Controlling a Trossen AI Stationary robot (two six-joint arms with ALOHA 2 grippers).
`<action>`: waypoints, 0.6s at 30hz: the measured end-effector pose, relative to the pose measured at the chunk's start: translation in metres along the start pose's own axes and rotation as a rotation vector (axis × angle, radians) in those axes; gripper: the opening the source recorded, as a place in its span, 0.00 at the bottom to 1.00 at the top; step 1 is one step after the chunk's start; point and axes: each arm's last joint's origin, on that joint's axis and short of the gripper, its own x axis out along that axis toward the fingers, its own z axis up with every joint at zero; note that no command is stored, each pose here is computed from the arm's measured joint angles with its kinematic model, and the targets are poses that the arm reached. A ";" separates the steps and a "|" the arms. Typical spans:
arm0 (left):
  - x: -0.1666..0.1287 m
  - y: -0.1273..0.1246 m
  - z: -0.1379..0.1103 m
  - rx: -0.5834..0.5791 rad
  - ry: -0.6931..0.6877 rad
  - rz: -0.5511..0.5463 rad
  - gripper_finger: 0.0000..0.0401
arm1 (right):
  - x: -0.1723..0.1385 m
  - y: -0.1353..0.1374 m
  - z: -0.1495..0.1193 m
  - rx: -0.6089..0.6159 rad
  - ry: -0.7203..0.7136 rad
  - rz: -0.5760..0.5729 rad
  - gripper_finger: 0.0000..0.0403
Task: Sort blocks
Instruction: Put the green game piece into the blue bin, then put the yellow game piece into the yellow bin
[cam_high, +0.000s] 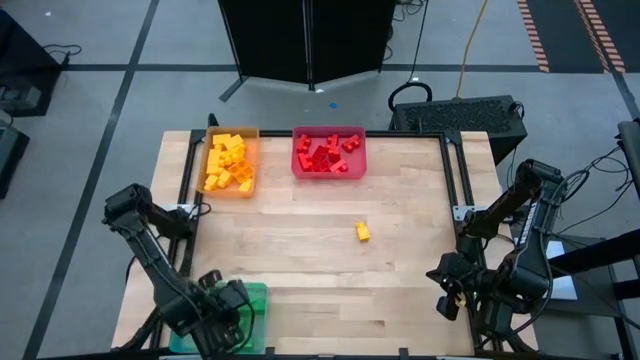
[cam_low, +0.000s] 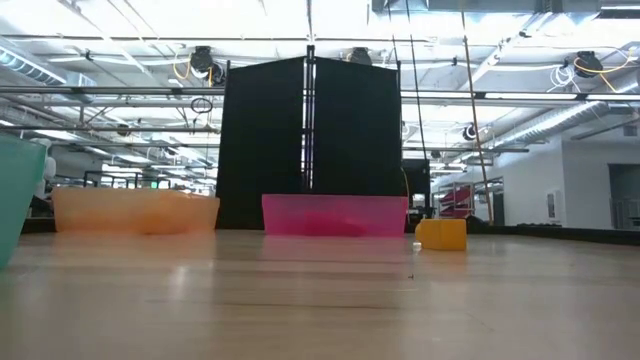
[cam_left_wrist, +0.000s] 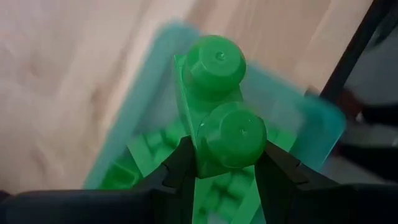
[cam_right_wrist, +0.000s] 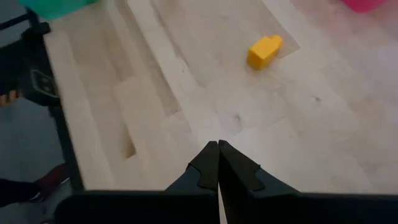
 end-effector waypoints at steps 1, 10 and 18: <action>0.005 -0.001 -0.005 0.006 0.022 0.006 0.29 | 0.000 0.001 0.000 0.001 0.001 0.010 0.00; 0.023 0.006 -0.011 -0.084 0.263 0.062 0.70 | 0.000 0.008 0.000 0.000 0.002 0.070 0.04; 0.028 0.015 0.035 -0.200 0.217 0.062 0.97 | -0.001 0.011 0.000 0.015 -0.002 0.096 0.12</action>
